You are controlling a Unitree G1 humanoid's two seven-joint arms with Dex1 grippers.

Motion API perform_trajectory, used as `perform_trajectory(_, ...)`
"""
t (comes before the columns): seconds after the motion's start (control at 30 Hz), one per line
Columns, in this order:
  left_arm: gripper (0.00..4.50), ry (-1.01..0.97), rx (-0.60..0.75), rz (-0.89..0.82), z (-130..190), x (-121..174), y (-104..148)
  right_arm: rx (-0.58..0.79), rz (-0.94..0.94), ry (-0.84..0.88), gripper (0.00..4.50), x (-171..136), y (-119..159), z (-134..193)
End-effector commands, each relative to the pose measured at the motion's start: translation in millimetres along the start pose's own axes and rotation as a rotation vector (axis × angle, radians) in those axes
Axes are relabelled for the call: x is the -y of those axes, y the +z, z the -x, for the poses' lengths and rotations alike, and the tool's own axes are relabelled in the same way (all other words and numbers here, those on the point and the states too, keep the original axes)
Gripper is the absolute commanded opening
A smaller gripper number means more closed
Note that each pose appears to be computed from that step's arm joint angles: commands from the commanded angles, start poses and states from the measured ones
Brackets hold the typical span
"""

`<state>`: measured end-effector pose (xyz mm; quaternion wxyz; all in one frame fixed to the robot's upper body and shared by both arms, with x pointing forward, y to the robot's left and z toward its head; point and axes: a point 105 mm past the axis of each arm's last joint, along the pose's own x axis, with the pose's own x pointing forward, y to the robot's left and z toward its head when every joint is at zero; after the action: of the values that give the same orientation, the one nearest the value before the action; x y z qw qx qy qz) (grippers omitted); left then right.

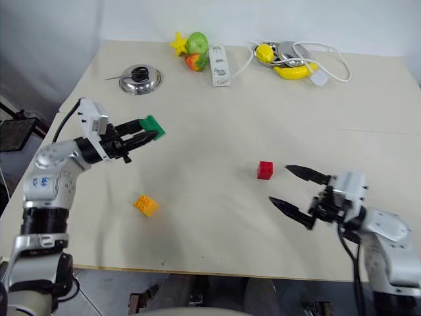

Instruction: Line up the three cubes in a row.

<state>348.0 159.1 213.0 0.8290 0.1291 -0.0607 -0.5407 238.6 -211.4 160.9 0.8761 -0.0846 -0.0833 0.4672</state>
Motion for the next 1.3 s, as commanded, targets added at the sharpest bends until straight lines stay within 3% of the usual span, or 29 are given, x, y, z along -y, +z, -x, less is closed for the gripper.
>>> perform_trajectory(0.03, 1.49, -0.314, -0.031, -0.044, -32, 29, 9, -0.011, 0.035, -0.027, 4.5, 3, 10, 17)
perform_trajectory(0.17, 1.49, -0.509, -0.138, -0.056, -71, 48, 4, -0.036, 0.039, -0.06, 4.5, 5, 13, 30)
perform_trajectory(0.33, 1.49, -0.502, -0.304, -0.042, -111, 49, -30, -0.052, 0.031, -0.072, 4.5, 1, 12, 38)
perform_trajectory(0.5, 1.49, -0.401, -0.376, -0.028, -118, 34, -54, -0.032, 0.045, -0.097, 4.5, -8, 12, 47)
perform_trajectory(0.7, 1.49, -0.373, -0.371, -0.031, -122, 29, -60, 0.005, 0.042, -0.13, 4.5, -11, 7, 60)
perform_trajectory(1.1, 1.49, -0.418, -0.314, -0.019, -120, 32, -56, 0.103, 0.002, -0.011, 4.5, -30, 3, 32)
perform_trajectory(1.3, 3.4, -0.394, -0.193, -0.037, -120, 25, -37, 0.114, 0.0, 0.009, 4.5, -25, 0, 29)
